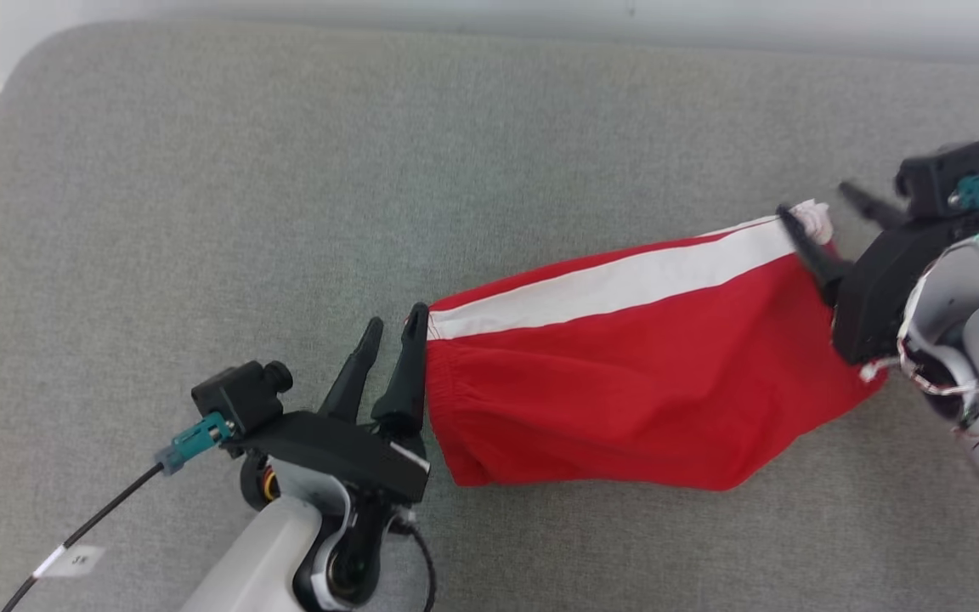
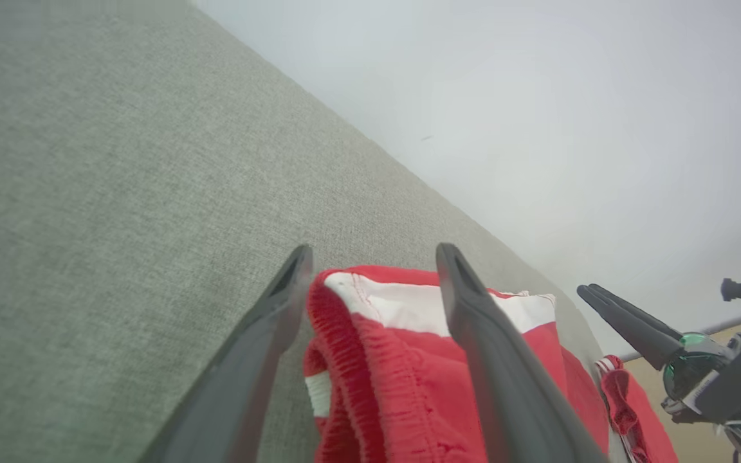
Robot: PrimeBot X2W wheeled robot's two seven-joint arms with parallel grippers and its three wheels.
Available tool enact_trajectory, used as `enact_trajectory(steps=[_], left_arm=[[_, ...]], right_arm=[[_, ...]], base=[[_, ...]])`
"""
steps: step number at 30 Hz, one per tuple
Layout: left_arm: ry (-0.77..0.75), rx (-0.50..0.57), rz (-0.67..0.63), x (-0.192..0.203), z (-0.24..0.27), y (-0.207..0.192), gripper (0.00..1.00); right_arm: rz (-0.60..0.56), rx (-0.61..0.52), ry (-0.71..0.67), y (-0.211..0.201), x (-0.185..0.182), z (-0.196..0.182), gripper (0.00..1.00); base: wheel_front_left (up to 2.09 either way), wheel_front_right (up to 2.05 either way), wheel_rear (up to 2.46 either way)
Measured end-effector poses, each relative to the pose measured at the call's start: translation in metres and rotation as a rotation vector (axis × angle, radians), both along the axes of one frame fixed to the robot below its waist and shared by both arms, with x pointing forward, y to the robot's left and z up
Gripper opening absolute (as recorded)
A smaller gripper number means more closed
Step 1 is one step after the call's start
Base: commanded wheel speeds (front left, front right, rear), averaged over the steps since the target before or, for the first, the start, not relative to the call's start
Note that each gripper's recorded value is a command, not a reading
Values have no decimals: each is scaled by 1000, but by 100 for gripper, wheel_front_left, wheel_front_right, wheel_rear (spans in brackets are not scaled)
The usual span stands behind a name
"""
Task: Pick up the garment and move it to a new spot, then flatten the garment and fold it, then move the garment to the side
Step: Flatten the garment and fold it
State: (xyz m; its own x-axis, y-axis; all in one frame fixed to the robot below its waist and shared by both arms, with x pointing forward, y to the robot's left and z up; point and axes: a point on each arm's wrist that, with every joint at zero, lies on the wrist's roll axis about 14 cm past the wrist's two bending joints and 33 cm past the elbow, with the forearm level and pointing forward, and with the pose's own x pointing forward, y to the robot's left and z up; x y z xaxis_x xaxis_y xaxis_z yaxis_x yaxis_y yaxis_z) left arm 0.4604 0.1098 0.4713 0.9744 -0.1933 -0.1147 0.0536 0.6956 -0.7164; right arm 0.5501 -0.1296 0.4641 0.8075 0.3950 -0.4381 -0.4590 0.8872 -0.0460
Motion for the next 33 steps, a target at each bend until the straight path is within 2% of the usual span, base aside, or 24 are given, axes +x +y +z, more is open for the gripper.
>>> enact_trajectory(steps=[4,7,10,14,16,23,28,33], left_arm=[[-74,106,-20,-9,12,8,100],[-126,191,-3,-15,23,17,100],[-198,283,48,-21,41,31,100],[-227,376,69,-39,41,36,100],[-230,383,96,-46,42,41,100],[-229,505,141,-71,33,57,100],[-187,572,165,-85,19,70,100],[-143,582,189,-94,7,82,100]], right_arm=[[-13,16,16,-4,-12,8,100],[-28,19,31,-11,-22,12,100],[-64,73,32,-19,-28,23,100],[-103,87,63,-31,-39,19,100],[-126,95,84,-37,-42,15,100],[-172,120,150,-43,-43,-3,100],[-190,157,193,-36,-41,-16,100],[-223,164,229,-38,-36,-31,100]], base=[[0,0,0],[0,0,0],[0,0,0],[0,0,0],[0,0,0],[0,0,0],[0,0,0],[0,0,0]])
